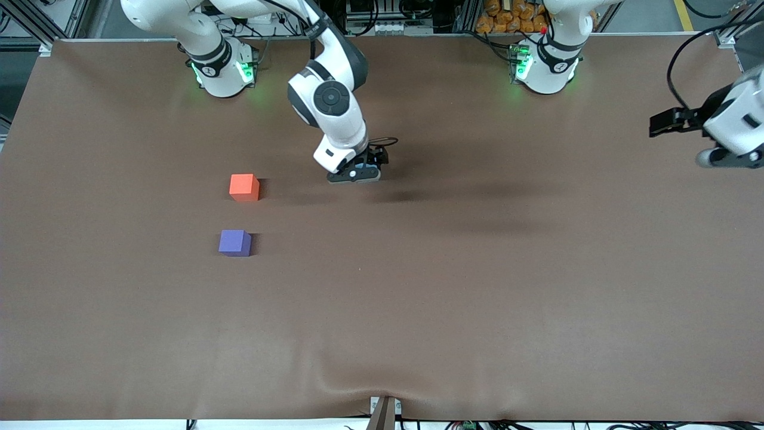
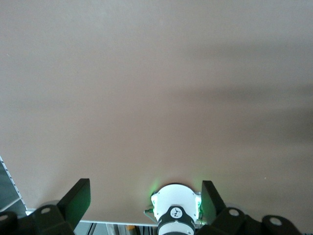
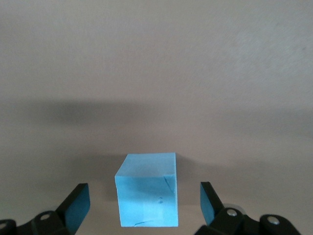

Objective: Place blue block between orange and purple blocks
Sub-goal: 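Grasp the blue block with the right gripper while the left gripper retracts, then carry the blue block with the right gripper toward the orange block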

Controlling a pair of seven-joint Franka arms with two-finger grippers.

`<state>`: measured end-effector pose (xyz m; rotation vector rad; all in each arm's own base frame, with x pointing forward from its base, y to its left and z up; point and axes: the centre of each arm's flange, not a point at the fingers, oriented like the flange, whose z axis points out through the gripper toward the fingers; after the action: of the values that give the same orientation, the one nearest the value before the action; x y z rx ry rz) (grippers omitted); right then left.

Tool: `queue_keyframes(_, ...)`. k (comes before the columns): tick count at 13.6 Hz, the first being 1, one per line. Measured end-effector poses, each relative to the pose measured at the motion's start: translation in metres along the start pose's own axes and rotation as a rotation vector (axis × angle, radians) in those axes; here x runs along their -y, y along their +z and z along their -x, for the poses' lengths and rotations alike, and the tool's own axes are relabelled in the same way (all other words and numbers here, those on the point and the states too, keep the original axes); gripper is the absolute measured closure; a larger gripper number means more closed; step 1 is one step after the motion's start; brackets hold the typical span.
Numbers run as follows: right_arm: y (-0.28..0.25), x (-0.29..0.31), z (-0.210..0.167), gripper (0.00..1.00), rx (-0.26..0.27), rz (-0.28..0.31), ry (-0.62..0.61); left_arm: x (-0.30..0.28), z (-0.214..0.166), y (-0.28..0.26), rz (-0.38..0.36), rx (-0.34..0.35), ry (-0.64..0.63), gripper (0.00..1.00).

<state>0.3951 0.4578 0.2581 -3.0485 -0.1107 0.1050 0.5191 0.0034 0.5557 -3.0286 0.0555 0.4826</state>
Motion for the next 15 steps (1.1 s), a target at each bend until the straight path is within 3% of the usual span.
queue_keyframes(4,0.011,0.005,0.009,0.0,0.011,0.014,-0.011,-0.011,-0.011,0.03,-0.001,-0.008,0.02,0.0)
queue_keyframes(7,0.023,-0.002,0.012,0.0,-0.006,0.011,-0.009,-0.016,-0.011,0.002,0.019,-0.127,0.02,0.0)
queue_keyframes(10,0.042,-0.001,0.023,0.0,-0.008,0.018,-0.005,-0.027,-0.003,-0.027,0.01,-0.19,0.035,0.0)
queue_keyframes(13,0.053,0.009,0.036,0.32,-0.002,0.029,-0.009,-0.056,0.001,-0.033,0.0,-0.2,0.062,0.0)
queue_keyframes(14,0.051,0.009,0.035,0.39,-0.005,0.028,-0.008,-0.066,0.003,-0.036,0.0,-0.207,0.058,0.0)
queue_keyframes(15,0.047,0.008,0.03,0.4,-0.014,0.023,0.0,-0.07,0.005,-0.041,0.002,-0.218,0.051,0.0)
